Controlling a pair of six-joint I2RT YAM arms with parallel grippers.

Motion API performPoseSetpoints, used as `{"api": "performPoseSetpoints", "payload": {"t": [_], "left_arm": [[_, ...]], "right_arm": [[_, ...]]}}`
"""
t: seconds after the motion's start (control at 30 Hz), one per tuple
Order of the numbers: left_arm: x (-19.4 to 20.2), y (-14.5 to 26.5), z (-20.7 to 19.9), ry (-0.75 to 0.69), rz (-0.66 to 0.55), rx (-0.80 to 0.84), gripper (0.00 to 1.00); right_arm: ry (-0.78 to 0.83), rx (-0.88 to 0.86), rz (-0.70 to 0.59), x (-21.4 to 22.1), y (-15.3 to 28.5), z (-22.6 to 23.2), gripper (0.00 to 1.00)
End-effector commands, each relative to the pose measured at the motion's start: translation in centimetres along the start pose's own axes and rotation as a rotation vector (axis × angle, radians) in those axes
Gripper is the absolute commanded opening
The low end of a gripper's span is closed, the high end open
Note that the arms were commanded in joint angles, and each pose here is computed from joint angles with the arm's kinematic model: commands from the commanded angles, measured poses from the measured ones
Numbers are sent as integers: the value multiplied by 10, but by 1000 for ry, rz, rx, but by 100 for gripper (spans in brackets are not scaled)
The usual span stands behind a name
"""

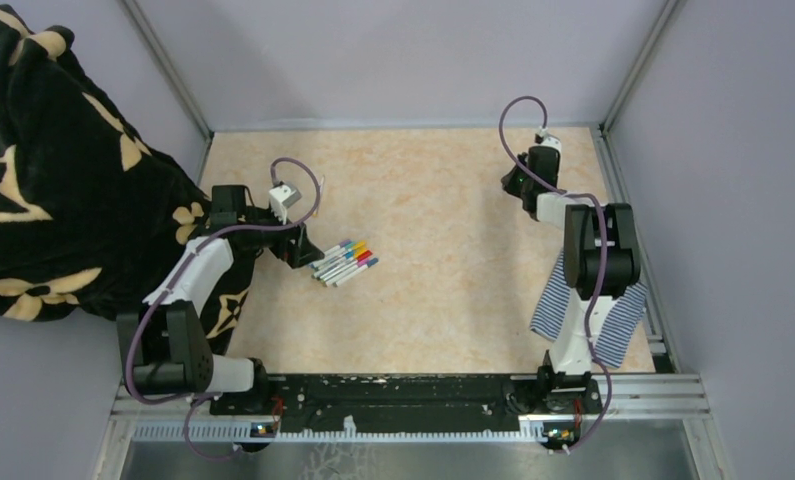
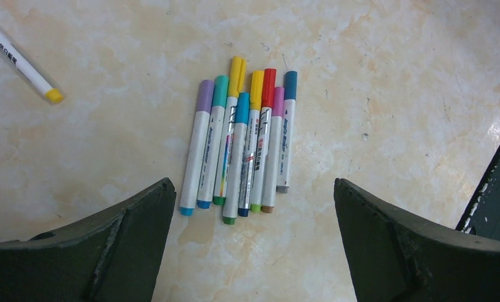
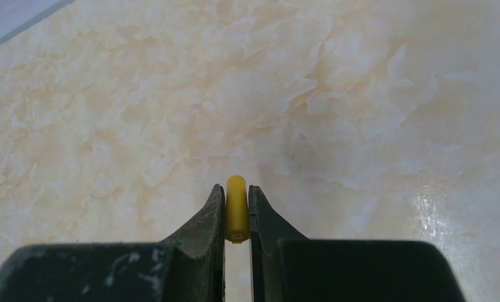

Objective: Open the pen caps
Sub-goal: Place the pen cap at the center of the board.

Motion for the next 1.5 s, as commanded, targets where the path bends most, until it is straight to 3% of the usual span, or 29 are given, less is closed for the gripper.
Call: {"api": "performPoseSetpoints", "payload": {"t": [0.0, 0.87, 1.13, 1.47], "left_arm": [[3, -2, 1, -16, -5, 41, 99], [6, -4, 1, -9, 5, 59, 99], [6, -5, 2, -7, 6, 62, 99], [7, -6, 2, -5, 9, 63, 99]], "right_arm": [[-14, 5, -82, -23, -12, 2, 0], [-92, 145, 30, -12, -28, -15, 13], [-94, 149, 53, -9, -27, -16, 27], [-80, 148, 71, -7, -23, -17, 37]]}}
Point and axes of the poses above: each gripper's point midway between its finger pads, its own y axis back along the fingers, its own z axis along the line the jaws close on, x = y × z, the point moved 10 cm from there along y, back along the fingers, and after that the axes turned 7 degrees about y, right-handed, at the moved point
